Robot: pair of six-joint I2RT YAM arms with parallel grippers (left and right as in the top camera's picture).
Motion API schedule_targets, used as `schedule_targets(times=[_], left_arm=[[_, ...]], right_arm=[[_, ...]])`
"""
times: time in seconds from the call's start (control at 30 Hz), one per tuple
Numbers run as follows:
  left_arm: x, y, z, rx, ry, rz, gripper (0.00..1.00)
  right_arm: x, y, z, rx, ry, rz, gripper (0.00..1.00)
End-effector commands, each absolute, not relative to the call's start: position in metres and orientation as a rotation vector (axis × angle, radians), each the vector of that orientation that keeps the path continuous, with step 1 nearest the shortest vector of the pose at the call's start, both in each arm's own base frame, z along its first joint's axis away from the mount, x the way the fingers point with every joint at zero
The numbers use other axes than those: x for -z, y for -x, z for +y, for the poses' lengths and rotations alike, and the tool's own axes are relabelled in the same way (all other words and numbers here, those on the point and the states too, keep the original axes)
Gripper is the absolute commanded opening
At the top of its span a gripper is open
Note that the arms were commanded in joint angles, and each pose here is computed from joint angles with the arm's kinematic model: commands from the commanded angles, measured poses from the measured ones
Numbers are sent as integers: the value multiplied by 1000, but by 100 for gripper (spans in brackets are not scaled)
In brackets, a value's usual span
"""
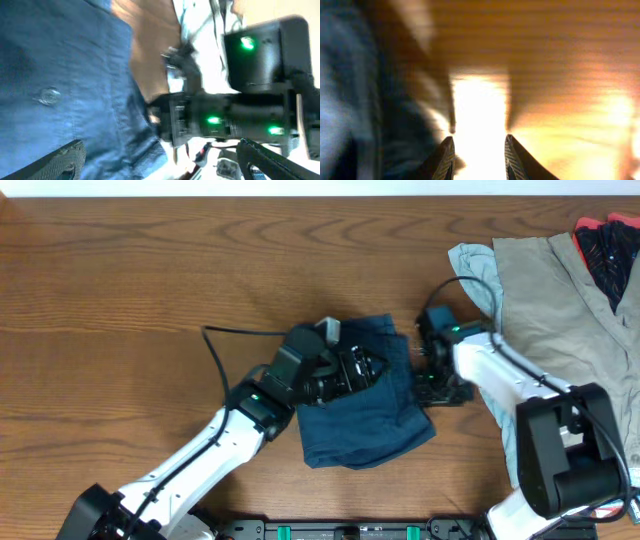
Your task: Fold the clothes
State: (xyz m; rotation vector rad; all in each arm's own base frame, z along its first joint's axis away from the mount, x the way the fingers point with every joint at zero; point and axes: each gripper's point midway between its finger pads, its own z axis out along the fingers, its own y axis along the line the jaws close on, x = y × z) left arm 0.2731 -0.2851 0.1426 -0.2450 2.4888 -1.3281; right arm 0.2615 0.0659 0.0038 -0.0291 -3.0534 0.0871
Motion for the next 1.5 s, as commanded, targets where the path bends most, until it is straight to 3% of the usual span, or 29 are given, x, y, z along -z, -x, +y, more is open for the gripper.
schedule_targets(times=[0.0, 0.23, 0.57, 0.7, 0.8, 0.87, 1.03, 1.2, 1.33, 1.4, 1.43, 1.47], left_arm=[[-146, -290, -256, 1251, 247, 2459, 98], [-89, -309, -161, 840, 498, 2591, 98], [-19, -299, -154, 719, 517, 2797, 99], [-5, -300, -172, 856, 484, 2825, 61], [-4, -308, -181, 917, 450, 2792, 11], [-8, -317, -182, 918, 387, 2750, 6], [-40, -368, -145, 813, 424, 2557, 6], [-99, -427, -41, 675, 663, 2283, 6], [-132, -437, 55, 573, 850, 2107, 7], [-134, -428, 102, 504, 954, 2049, 28], [-131, -421, 121, 481, 1008, 2031, 62], [-128, -412, 140, 456, 1067, 2018, 89]], right_arm=[[-48, -298, 22, -277, 246, -3185, 32], [-103, -310, 17, -44, 198, -3330, 33], [-122, -299, 29, 80, 175, -3352, 35], [-122, -296, 29, 76, 175, -3343, 35], [-122, -296, 29, 76, 176, -3344, 35], [-122, -296, 29, 78, 194, -3342, 35], [-122, -295, 29, 77, 194, -3337, 34], [-122, -295, 29, 76, 192, -3335, 35], [-122, -295, 29, 76, 193, -3338, 35], [-122, -296, 29, 77, 193, -3339, 35], [-122, -295, 29, 76, 192, -3338, 35], [-122, -295, 29, 76, 192, -3335, 35]])
